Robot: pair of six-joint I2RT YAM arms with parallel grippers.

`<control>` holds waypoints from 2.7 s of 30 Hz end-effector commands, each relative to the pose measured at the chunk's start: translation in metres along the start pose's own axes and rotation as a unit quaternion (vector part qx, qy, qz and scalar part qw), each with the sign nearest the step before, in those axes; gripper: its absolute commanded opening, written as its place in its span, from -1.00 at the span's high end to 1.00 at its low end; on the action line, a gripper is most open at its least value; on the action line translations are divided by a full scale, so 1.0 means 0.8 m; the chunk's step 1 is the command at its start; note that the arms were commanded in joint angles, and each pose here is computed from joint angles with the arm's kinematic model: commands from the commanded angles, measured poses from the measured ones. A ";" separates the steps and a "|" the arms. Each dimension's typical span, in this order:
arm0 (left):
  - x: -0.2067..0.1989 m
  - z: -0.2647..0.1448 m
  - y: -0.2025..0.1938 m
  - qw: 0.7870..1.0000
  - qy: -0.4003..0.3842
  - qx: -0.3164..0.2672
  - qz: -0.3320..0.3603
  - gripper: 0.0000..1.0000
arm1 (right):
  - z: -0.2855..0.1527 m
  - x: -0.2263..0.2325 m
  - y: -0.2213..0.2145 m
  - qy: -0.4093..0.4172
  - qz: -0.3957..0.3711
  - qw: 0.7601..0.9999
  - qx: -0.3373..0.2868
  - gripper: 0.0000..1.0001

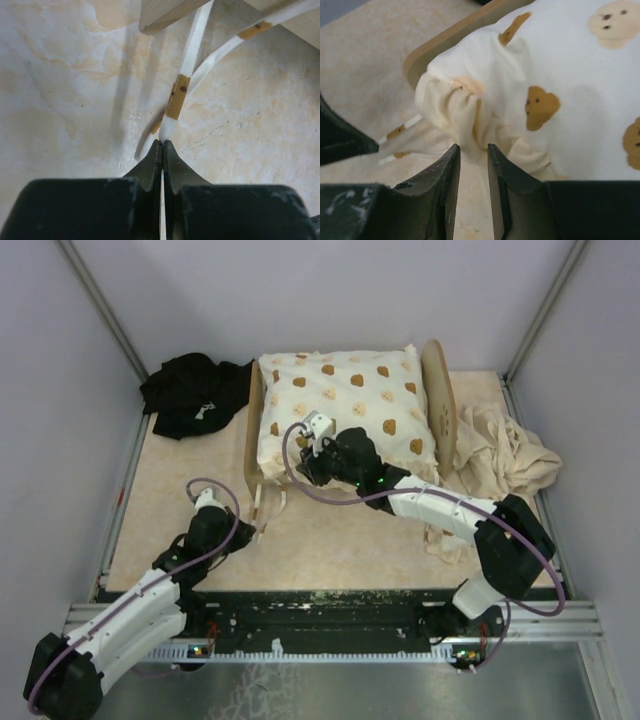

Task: Set up the pet bed

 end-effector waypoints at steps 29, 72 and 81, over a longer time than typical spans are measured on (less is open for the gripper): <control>0.006 -0.007 0.011 1.000 -0.012 0.014 -0.022 1.00 | 0.110 0.116 -0.141 0.311 -0.403 0.861 0.010 0.39; -0.058 -0.037 0.034 0.993 -0.102 0.040 -0.040 0.99 | 0.102 0.141 -0.003 0.204 -0.395 0.889 -0.112 1.00; -0.066 -0.039 0.046 0.994 -0.090 0.030 -0.049 1.00 | 0.110 0.138 -0.023 0.215 -0.423 0.877 -0.077 1.00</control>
Point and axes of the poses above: each gripper's point midway between its finger pads, its own z axis out along the fingers, its own x axis along the line the jaws close on, y = z × x, the point moved 5 cm from there along -z, back along the fingers, and after that the axes turned 8 degrees about -z, right-handed, at the moved point
